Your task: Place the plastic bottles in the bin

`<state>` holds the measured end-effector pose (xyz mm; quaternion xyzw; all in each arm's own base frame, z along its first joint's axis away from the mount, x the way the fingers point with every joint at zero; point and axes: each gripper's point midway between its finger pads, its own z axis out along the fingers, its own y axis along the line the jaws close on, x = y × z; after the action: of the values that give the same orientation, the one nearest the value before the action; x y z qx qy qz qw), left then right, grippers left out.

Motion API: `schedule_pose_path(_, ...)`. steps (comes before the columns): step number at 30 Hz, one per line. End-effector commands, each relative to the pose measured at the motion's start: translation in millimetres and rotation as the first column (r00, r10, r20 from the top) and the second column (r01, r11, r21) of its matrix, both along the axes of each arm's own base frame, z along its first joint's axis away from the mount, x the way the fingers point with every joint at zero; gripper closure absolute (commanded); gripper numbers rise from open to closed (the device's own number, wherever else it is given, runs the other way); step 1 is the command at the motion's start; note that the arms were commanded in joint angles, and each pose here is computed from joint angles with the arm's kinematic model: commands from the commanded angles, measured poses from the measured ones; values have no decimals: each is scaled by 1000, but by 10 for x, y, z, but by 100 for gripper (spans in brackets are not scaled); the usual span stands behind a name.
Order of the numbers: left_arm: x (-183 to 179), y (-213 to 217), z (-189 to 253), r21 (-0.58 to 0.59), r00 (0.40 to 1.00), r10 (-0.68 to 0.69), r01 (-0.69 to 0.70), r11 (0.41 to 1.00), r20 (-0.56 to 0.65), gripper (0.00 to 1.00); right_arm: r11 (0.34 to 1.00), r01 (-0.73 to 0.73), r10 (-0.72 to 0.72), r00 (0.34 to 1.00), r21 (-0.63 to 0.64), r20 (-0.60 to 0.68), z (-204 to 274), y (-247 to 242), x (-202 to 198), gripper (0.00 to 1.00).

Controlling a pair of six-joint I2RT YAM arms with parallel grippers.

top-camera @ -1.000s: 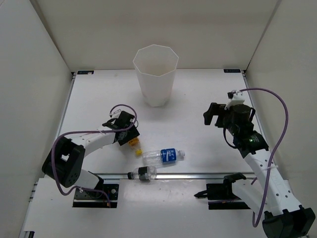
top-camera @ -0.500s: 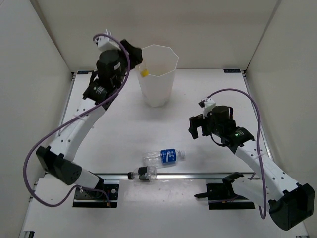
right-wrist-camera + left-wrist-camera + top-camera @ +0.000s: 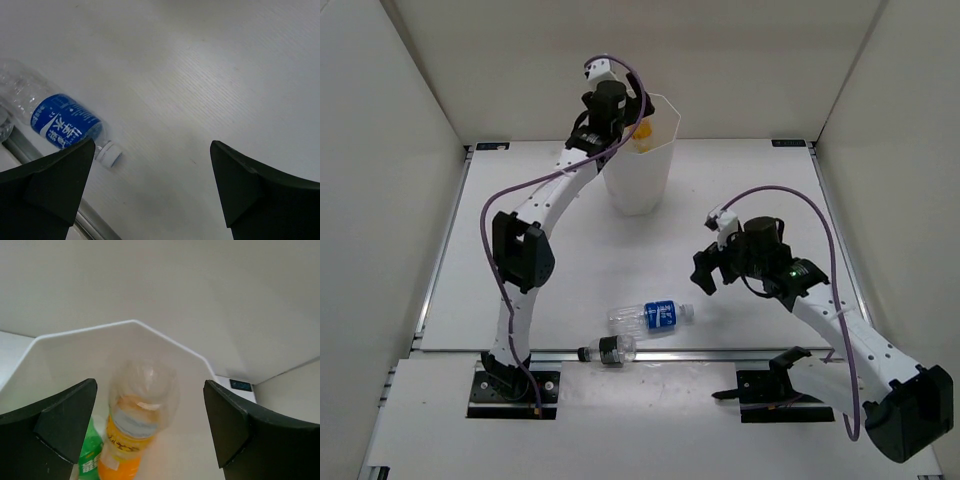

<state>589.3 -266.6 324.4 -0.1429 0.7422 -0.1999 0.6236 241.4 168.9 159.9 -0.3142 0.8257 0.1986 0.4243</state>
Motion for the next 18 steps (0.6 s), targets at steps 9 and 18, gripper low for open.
schedule_pose_path(9,-1172,200,1345,74,962,-242,234,969,124,1,827,-558,561,828,-66,24,-112,840,-532,1)
schedule_pose_path(18,-3032,941,-548,109,883,-313,371,922,-350,1,710,-685,691,722,-165,-23,-440,1138,-589,1)
